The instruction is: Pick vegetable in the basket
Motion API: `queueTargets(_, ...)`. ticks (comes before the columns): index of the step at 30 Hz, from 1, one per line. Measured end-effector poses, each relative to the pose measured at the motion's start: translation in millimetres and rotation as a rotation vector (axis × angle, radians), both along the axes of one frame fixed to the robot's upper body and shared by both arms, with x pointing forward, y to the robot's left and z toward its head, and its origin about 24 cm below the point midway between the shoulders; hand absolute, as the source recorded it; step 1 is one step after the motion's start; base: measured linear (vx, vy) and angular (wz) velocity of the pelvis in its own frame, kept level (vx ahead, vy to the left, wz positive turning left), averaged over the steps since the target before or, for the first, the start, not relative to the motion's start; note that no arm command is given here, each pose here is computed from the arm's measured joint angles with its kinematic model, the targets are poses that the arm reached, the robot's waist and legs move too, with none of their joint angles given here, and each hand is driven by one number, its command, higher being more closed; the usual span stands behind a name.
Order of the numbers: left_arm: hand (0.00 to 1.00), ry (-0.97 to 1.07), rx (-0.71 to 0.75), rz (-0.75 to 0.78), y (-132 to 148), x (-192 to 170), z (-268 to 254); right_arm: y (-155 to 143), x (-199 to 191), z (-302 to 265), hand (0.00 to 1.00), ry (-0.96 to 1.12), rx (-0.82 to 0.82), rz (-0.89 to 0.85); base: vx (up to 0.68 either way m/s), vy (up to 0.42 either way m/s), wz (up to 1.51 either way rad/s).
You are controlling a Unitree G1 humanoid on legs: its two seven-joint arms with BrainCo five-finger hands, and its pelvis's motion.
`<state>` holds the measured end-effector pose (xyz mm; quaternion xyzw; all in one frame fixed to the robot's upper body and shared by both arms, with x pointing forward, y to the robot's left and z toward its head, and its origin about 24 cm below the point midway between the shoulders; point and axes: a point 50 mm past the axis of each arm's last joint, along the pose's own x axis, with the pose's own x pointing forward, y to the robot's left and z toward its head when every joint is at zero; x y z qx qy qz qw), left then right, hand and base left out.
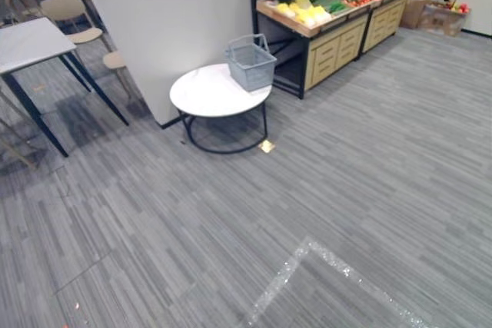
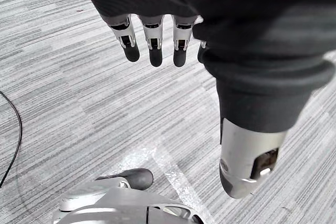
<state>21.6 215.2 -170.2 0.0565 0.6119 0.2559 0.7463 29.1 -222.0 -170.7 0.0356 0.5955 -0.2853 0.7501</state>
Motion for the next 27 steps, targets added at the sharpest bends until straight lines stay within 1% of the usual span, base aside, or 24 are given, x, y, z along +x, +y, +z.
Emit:
queueTargets(4,0.00,-0.030,0.002,0.017,1.8,12.4,0.8,2.7,17.7,0.9,0.00,-0.041,0.005,0.007,0.09,0.000,-0.07)
queueTargets(8,0.00,-0.031,0.000,0.013,0.6,13.4,0.7,2.5,26.8,2.0,0.00,-0.070,0.007,-0.023,0.04,-0.009,-0.10)
queueTargets(27,0.00,-0.026,-0.007,-0.048,-2.9,15.4,0.2,-0.3,25.1,2.4,0.00,-0.074,0.002,-0.063,-0.05,-0.036,-0.01)
